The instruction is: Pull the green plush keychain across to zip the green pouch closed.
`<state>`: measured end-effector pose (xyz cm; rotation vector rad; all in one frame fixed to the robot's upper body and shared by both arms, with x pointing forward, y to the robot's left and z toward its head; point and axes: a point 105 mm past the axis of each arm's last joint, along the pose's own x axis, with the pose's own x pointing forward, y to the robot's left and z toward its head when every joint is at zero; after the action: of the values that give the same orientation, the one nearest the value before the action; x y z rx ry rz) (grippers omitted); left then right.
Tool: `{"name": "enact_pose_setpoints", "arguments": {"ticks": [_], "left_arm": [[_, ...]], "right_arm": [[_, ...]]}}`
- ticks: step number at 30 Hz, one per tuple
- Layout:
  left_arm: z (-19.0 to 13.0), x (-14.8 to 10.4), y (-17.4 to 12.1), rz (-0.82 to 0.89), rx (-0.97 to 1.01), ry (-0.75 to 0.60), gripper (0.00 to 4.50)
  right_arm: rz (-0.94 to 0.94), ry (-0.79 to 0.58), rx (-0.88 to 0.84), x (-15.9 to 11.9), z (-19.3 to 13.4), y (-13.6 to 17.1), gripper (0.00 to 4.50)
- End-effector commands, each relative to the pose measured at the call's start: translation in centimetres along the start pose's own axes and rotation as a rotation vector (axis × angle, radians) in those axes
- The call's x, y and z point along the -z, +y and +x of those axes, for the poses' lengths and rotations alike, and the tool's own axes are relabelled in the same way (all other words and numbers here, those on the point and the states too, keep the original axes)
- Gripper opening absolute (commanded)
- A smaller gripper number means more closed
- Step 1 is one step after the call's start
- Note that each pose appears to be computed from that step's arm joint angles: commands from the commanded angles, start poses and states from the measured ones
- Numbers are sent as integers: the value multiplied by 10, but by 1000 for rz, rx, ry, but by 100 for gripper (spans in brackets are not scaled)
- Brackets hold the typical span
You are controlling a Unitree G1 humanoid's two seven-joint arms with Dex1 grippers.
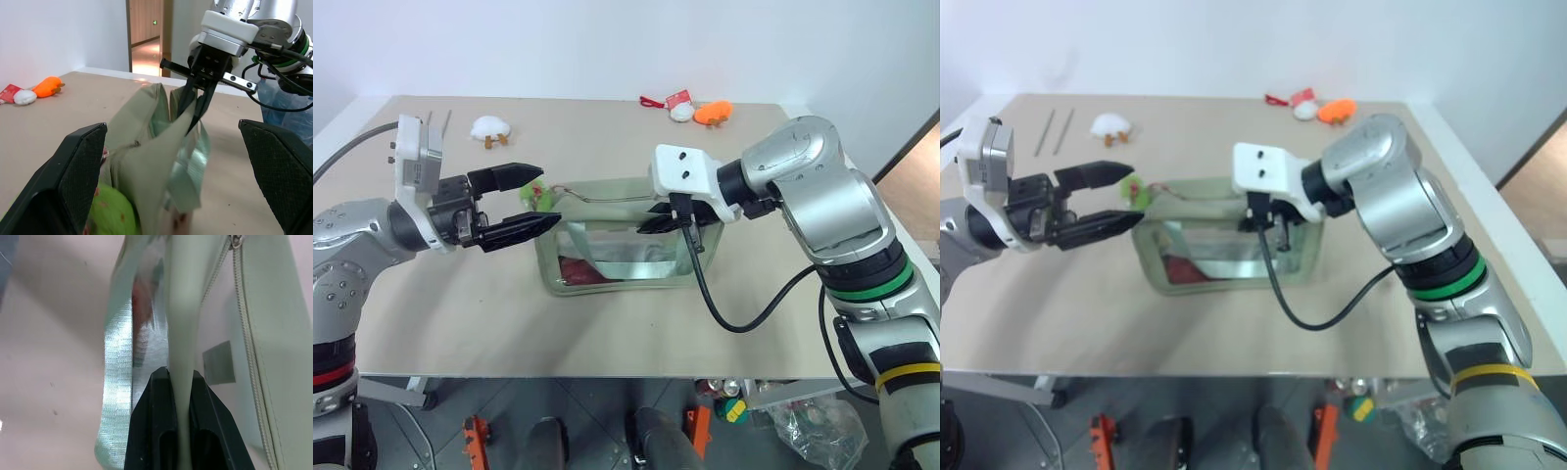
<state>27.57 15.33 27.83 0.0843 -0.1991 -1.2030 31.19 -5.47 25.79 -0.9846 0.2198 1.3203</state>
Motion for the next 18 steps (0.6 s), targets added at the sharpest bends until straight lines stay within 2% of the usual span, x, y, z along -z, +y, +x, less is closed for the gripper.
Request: {"name": "enact_pose_setpoints", "arguments": {"ticks": [1, 6, 13, 18], "left_arm": [[1, -9, -2, 36, 12, -20, 450], [2, -9, -3, 32, 11, -22, 450], [2, -9, -4, 27, 10, -20, 450], [3, -10, -3, 27, 14, -21, 450]], "right_arm": [[-48, -18, 31, -16, -4, 0, 2], [-24, -19, 52, -17, 1, -2, 2], [1, -36, 124, -28, -12, -19, 2], [-12, -34, 124, -33, -16, -18, 2]]}}
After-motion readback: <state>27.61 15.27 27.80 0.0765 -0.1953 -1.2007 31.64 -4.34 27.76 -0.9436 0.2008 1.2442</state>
